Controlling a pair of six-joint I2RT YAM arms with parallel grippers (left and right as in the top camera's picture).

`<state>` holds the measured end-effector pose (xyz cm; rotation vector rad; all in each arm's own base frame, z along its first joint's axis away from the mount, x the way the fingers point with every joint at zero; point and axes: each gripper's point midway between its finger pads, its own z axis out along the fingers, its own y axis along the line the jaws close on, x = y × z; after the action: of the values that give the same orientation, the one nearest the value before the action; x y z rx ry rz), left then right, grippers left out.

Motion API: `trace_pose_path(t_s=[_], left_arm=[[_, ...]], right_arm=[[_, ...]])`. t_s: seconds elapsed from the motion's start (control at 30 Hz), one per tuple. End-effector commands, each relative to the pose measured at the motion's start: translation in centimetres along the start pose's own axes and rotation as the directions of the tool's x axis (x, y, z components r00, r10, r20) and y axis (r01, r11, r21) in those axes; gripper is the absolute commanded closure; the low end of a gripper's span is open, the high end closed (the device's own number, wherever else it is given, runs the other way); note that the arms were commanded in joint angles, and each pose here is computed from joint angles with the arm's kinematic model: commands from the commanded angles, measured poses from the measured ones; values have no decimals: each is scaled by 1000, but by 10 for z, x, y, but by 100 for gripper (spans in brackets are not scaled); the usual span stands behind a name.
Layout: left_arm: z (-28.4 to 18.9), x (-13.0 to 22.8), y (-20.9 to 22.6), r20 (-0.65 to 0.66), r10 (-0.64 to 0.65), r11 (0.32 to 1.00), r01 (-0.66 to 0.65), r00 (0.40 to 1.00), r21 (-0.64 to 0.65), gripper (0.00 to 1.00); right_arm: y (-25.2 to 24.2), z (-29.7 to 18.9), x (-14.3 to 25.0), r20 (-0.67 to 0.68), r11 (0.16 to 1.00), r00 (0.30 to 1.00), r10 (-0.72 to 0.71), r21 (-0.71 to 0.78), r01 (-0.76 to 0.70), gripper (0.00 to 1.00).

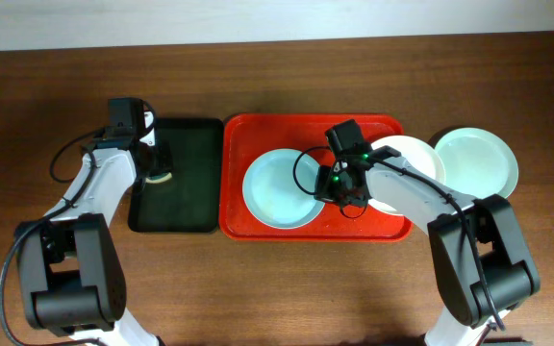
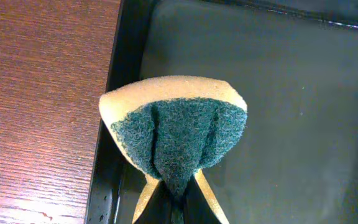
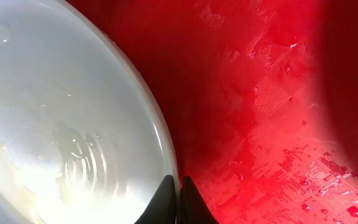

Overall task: Clean dirty plates on tray and stack at the side
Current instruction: 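Carry the sponge left and set it on the black tray, then lift the light blue plate by its rim with the right gripper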

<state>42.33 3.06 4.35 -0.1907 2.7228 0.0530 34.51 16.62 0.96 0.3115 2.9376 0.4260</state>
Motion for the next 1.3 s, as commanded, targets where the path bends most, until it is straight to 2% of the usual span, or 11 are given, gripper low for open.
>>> trace_pose_path(t_s=[0.0, 0.07, 0.23, 0.43, 0.47, 0.6, 0.63, 0.97, 1.13, 1.27], left_arm=[[-2, -3, -2, 9, 15, 1000, -15, 1000, 8, 90], [-1, -3, -2, 8, 15, 1000, -15, 1000, 9, 85], [-4, -7, -13, 21, 13, 997, -15, 1000, 72, 59], [-52, -45, -16, 165, -6, 995, -11, 986, 98, 58], [-68, -55, -16, 212, -10, 995, -11, 977, 100, 54], [-129, -97, 2, 421, -48, 996, 12, 906, 87, 27], [-135, -102, 9, 446, -59, 996, 24, 893, 83, 0], [-135, -103, 17, 447, -69, 996, 39, 892, 76, 1], [-135, -103, 17, 447, -69, 996, 39, 892, 76, 1], [-135, -103, 17, 447, -69, 996, 38, 892, 77, 1]], right_arm=[[-3, -2, -2, 22, 1000, 1000, -3, 26, 2, 96], [-3, -2, -2, 22, 1000, 1000, -3, 26, 2, 96], [-3, -2, -3, 26, 1000, 1000, -3, 23, 2, 96], [-2, -2, -4, 28, 1000, 1000, -4, 21, 3, 96], [-2, -2, -4, 28, 1000, 1000, -4, 21, 3, 96], [-2, -2, -4, 28, 1000, 1000, -3, 21, 3, 95], [-2, -2, -4, 27, 1000, 1000, -3, 20, 3, 95], [-1, -2, -6, 34, 1000, 999, -5, 15, 4, 96], [20, -21, -14, 2, 995, 1000, -10, -103, 10, 96], [20, -40, -23, -15, 992, 1000, 20, -120, -22, 96]])
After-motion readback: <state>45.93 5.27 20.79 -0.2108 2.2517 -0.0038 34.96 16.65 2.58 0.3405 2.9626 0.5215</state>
